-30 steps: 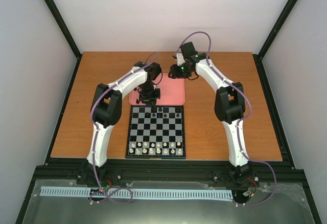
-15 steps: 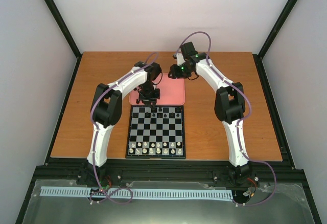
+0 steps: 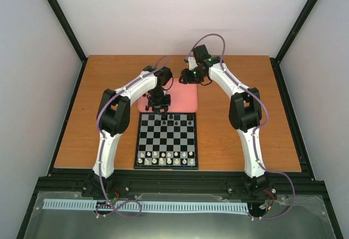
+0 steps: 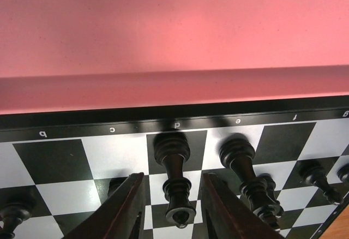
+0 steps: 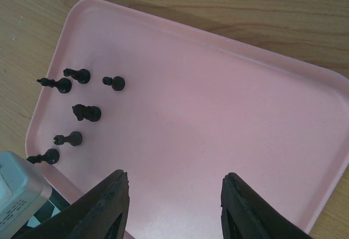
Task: Set up the chess pieces on the board
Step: Place the chess piece on the chessboard, then pick up the chess piece from the storage box.
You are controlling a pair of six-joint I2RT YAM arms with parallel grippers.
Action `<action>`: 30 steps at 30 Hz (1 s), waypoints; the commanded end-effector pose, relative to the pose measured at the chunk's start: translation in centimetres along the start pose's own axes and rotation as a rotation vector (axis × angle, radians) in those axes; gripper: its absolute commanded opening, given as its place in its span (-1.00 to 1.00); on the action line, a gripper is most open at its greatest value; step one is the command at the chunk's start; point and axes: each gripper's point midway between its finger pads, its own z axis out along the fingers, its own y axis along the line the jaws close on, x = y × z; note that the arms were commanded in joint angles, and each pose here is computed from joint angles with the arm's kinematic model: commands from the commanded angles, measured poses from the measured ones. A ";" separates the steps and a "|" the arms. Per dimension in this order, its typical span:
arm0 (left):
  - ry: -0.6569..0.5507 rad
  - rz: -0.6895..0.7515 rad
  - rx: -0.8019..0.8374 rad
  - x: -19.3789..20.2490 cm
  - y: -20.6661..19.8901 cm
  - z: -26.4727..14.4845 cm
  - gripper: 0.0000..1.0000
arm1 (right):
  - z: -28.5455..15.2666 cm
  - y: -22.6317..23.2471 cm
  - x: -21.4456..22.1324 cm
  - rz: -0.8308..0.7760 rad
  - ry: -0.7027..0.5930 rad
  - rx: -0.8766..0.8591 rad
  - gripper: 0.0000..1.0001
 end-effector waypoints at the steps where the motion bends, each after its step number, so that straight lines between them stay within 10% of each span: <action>1: -0.049 0.028 0.024 -0.5 -0.9 -1.9 -0.33 | 0.0 -0.3 -0.7 -0.006 -0.018 -0.011 -0.06; 17: -0.189 0.033 -0.055 -2.5 1.1 -7.1 0.11 | 0.0 0.0 -0.8 -0.005 -0.019 -0.026 -0.06; 30: -0.194 -0.060 -0.140 -5.1 8.3 -5.5 0.05 | 0.4 -0.1 -0.6 -0.002 -0.012 -0.027 -0.06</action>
